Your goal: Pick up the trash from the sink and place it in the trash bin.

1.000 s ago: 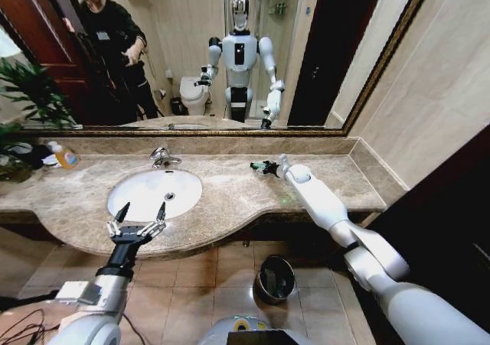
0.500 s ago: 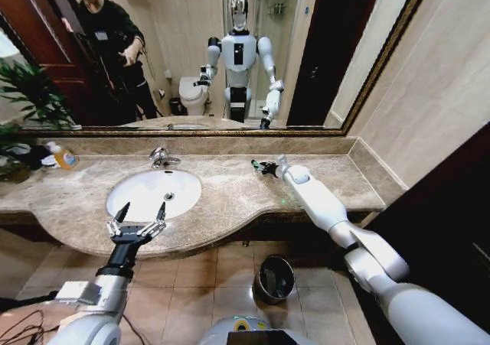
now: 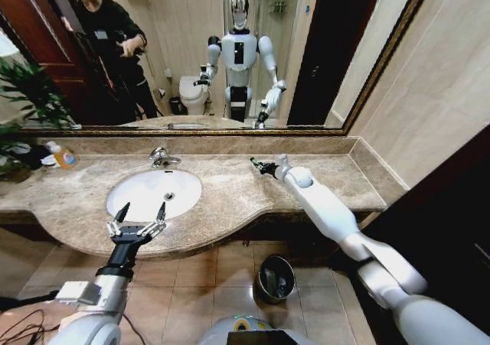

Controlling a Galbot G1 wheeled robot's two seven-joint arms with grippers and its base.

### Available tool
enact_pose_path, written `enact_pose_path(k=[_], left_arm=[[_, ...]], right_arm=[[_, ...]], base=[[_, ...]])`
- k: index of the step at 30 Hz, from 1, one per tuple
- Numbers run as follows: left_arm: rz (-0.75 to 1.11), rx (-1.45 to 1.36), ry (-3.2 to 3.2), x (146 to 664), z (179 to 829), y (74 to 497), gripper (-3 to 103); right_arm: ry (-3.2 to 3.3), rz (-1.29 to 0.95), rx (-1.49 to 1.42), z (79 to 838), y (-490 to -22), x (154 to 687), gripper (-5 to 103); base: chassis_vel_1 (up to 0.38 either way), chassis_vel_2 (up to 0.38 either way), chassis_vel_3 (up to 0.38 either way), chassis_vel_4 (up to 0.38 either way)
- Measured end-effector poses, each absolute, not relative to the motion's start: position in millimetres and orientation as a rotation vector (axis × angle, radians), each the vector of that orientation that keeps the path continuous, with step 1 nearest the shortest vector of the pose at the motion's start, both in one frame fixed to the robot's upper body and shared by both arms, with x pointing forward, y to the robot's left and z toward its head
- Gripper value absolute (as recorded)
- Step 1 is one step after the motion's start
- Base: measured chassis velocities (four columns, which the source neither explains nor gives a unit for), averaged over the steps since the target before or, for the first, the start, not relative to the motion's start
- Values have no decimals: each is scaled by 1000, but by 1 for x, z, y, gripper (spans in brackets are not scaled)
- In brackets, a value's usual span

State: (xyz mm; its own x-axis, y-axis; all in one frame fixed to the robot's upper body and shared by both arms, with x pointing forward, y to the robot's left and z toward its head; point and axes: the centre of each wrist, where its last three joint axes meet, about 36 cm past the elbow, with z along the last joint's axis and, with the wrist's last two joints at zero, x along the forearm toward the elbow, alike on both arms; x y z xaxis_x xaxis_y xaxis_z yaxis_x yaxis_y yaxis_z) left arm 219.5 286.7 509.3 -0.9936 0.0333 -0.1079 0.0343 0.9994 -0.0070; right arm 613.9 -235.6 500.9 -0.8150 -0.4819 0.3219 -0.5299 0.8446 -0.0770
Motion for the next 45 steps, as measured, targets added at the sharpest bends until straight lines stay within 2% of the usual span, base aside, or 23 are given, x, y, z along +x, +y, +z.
enact_pose_path(k=[6,9,10,14,26,41,45], left_arm=[[-13,50,3033,219,509,287,100],[-13,50,3033,219,509,287,100],[-13,50,3033,219,509,287,100],[-13,50,3033,219,509,287,100],[-13,50,3033,219,509,287,100],[-13,50,3033,219,509,287,100],[-13,50,3033,219,509,287,100]], right_arm=[[-2776,197,793,519,-267,563,9],[-2809,134,846,526,-291,515,9],[-2809,134,846,526,-291,515,9],[-2831,55,892,526,-299,452,9],[-2822,-29,866,497,-305,362,9],[-2842,-102,987,435,-308,306,9],[-2802,-103,984,409,-326,291,9]], base=[[0,0,0,0],[0,0,0,0],[0,0,0,0],[0,0,0,0],[0,0,0,0],[0,0,0,0],[0,0,0,0]])
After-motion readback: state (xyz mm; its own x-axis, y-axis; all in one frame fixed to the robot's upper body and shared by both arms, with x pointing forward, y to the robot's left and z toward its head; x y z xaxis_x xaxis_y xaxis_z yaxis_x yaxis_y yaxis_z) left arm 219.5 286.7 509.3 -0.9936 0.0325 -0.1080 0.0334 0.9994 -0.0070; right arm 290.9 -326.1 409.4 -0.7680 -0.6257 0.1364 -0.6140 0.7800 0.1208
